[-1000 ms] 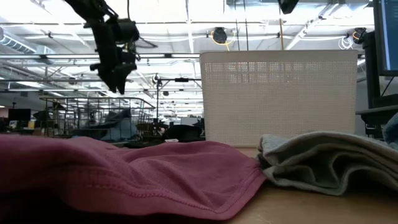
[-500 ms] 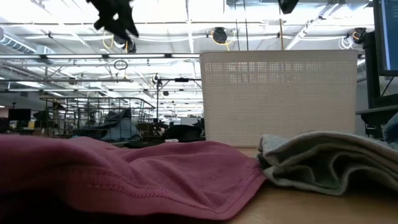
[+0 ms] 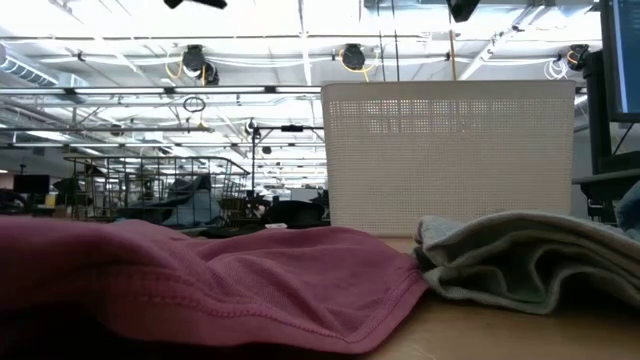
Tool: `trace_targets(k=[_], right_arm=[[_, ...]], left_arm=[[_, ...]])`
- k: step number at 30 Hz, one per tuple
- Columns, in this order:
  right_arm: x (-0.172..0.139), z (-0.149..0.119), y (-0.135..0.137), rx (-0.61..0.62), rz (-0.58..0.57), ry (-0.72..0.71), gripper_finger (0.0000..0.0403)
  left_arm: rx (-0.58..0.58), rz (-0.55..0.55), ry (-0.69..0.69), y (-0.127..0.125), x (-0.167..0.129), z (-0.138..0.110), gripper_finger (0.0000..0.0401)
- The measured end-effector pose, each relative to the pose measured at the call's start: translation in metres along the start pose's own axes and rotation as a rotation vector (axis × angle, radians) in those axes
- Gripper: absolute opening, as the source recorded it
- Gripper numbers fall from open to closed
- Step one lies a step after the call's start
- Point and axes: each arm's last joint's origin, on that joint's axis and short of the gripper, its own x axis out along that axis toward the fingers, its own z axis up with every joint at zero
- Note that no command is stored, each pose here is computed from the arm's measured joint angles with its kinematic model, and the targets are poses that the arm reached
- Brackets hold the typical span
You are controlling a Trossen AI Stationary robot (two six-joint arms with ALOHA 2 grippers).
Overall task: Pick & Place Cloths
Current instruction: Put the dark red boxers in the transparent bin
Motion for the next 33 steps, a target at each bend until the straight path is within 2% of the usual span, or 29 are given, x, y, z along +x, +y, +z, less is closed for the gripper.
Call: trace_targets(k=[11,17,22,27,33], right_arm=[[-0.033,0.016,-0.009,0.008,-0.006,-0.094,0.0132],[-0.053,0.015,-0.013,0.034,0.024,-0.064,0.0132],[-0.063,0.015,-0.013,0.023,0.084,-0.052,0.0132],[-0.069,0.012,-0.013,-0.015,0.124,-0.014,0.0132],[-0.076,0.005,-0.013,-0.036,0.187,0.059,0.0132]], left_arm=[[0.017,-0.122,0.074,-0.062,0.009,-0.017,0.0227],[0.008,-0.157,0.151,-0.092,0.023,-0.03,0.0227],[-0.09,-0.181,0.169,-0.114,0.037,-0.035,0.0227],[-0.164,-0.234,0.089,-0.139,0.055,-0.033,0.0227],[-0.313,-0.285,0.035,-0.163,0.081,-0.033,0.0227]])
